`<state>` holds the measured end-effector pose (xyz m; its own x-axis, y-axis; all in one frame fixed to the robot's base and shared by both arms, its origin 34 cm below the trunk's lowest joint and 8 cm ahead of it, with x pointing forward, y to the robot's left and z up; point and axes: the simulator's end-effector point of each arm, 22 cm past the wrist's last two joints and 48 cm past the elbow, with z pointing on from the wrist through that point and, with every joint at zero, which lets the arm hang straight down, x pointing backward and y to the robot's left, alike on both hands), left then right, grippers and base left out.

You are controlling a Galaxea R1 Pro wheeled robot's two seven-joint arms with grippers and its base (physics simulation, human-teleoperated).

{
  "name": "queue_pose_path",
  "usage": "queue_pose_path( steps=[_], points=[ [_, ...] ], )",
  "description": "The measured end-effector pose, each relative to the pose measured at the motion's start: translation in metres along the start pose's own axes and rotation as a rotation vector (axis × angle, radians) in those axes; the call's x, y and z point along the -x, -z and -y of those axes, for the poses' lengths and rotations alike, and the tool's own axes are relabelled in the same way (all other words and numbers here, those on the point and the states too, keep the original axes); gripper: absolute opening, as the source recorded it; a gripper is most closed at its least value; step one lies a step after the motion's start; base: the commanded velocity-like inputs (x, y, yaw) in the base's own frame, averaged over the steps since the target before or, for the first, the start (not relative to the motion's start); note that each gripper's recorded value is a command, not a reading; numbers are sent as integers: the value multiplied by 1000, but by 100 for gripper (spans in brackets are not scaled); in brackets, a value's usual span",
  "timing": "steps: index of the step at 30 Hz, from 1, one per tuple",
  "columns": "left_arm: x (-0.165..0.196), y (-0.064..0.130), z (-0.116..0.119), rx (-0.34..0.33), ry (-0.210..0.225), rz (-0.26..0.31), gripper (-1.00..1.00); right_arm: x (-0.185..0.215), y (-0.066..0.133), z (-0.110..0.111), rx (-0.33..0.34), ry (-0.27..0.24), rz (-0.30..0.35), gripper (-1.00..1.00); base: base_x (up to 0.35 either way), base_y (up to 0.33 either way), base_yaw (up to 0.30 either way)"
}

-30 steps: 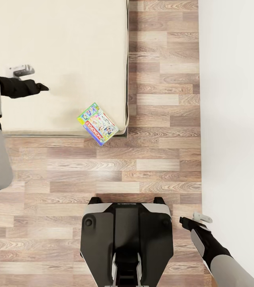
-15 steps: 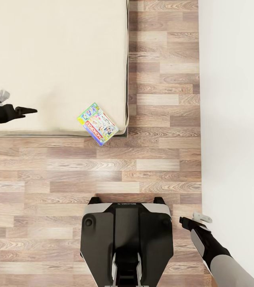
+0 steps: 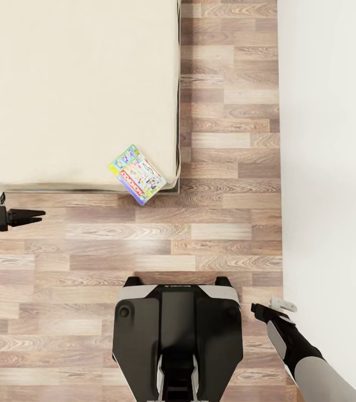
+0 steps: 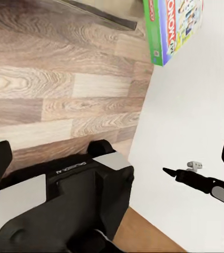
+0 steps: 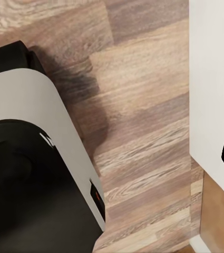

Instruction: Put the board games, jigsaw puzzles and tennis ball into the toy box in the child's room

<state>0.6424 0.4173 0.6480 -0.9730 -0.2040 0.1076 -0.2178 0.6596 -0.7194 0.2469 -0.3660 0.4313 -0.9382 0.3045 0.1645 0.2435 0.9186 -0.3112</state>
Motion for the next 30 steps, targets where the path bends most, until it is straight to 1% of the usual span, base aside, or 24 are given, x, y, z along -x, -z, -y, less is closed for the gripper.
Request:
queue_pose_path(
  steps=[4, 10, 13, 18, 22, 24, 30],
  points=[
    [-30, -8, -3, -48, 64, -15, 100, 2, 1, -1, 2, -2, 4, 100, 0, 0, 0],
    [-75, -18, -2, -143, 175, -12, 100, 7, 4, -3, 7, -5, 12, 100, 0, 0, 0],
    [-97, -18, -4, -172, 214, -11, 100, 9, 6, -5, 10, -6, 16, 100, 0, 0, 0],
    [-130, -16, -10, -192, 238, -11, 100, 13, 8, -8, 16, 0, 23, 100, 0, 0, 0],
    [-152, -12, -18, -192, 260, -9, 100, 16, 10, -12, 24, 23, 32, 100, 0, 0, 0],
    [-165, -10, -26, -188, 280, -3, 100, 18, 12, -15, 30, 41, 37, 100, 0, 0, 0],
    [-177, -7, -33, -182, 281, 8, 100, 23, 15, -20, 39, 58, 48, 100, 0, 0, 0]
  ],
)
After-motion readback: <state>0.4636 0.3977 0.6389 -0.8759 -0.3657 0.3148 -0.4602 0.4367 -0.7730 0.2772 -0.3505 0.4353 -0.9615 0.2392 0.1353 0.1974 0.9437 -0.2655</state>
